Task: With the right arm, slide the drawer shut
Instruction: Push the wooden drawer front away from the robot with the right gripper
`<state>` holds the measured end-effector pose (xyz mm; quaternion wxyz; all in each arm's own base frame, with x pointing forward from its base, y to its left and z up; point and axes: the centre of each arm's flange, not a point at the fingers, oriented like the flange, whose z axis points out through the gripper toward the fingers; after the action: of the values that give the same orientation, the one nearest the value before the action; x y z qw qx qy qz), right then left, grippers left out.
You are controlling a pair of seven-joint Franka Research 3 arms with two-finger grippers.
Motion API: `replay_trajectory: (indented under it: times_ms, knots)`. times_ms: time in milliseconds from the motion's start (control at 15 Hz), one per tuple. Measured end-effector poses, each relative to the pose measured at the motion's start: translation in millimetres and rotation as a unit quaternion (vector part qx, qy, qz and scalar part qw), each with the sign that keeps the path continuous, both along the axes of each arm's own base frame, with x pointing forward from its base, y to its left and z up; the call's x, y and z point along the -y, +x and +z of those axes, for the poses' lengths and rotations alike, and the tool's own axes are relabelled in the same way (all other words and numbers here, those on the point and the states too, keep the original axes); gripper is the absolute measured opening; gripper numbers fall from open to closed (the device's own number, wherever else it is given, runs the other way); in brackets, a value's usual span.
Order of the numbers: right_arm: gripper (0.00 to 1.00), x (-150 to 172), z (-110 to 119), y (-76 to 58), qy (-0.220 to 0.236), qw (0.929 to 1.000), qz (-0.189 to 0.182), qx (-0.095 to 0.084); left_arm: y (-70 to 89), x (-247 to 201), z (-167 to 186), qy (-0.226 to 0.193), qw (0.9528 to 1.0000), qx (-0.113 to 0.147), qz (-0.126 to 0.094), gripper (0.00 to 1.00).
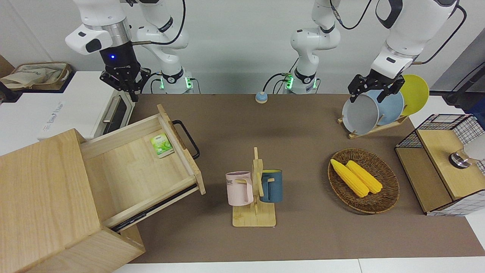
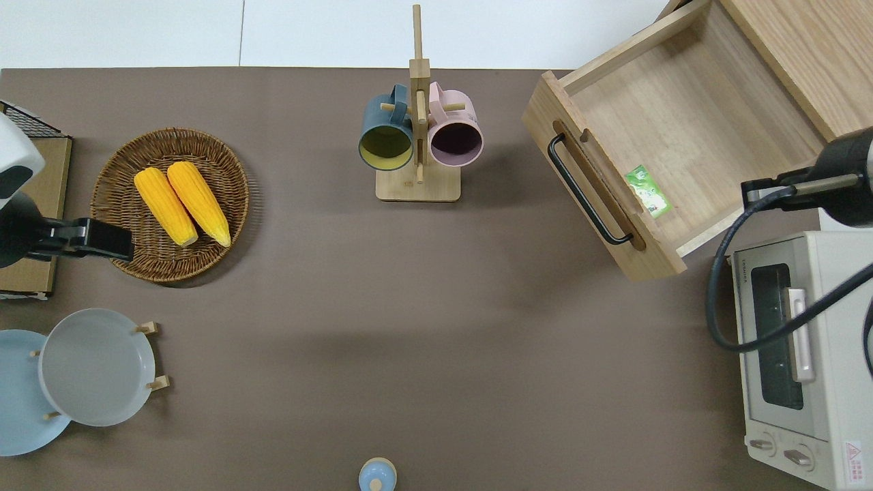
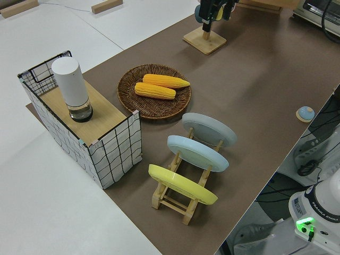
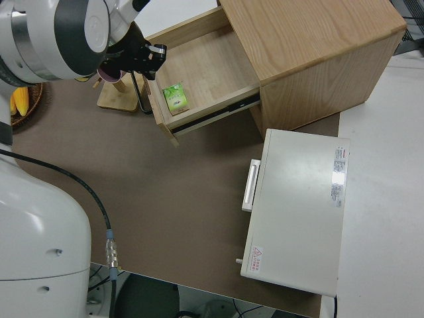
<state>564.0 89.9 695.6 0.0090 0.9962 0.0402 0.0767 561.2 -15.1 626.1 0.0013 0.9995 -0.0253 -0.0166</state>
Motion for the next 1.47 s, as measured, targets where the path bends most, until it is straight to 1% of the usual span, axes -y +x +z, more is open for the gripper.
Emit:
replay_trajectory:
  times_ms: [267, 533, 667, 800, 933, 1067, 1267, 1333, 1467]
  knots:
    - [0.01, -63.0, 0.3, -13.5, 0.015, 0.9992, -0.038, 0.002, 0.0, 0.0, 0.0, 0.0, 1.0, 0.0, 0.0, 1.0]
    - [0.01, -109.8, -8.6, -20.2, 0.018, 0.9961, -0.086, 0.006, 0.0, 0.0, 0.0, 0.0, 1.0, 0.0, 0.0, 1.0]
    - [0.01, -132.1, -19.4, -22.1, 0.018, 0.9935, -0.112, 0.001, 0.0, 0.0, 0.0, 0.0, 1.0, 0.0, 0.0, 1.0]
    - [0.01, -147.9, -33.1, -20.7, 0.019, 0.989, -0.146, -0.009, 0.0, 0.0, 0.0, 0.0, 1.0, 0.0, 0.0, 1.0]
    - [0.01, -157.7, -47.9, -16.5, 0.02, 0.9819, -0.187, -0.019, 0.0, 0.0, 0.0, 0.0, 1.0, 0.0, 0.0, 1.0]
    - [0.01, -163.1, -59.9, -11.9, 0.023, 0.9725, -0.23, -0.026, 0.0, 0.0, 0.0, 0.0, 1.0, 0.0, 0.0, 1.0]
    - [0.01, -176.1, -82.6, -5.5, 0.028, 0.9546, -0.294, -0.041, 0.0, 0.0, 0.0, 0.0, 1.0, 0.0, 0.0, 1.0]
    - [0.01, -179.4, -93.5, -2.5, 0.027, 0.9483, -0.313, -0.047, 0.0, 0.0, 0.0, 0.0, 1.0, 0.0, 0.0, 1.0]
    - [0.01, -183.6, -117.5, 6.7, 0.027, 0.9353, -0.349, -0.053, 0.0, 0.0, 0.0, 0.0, 1.0, 0.0, 0.0, 1.0]
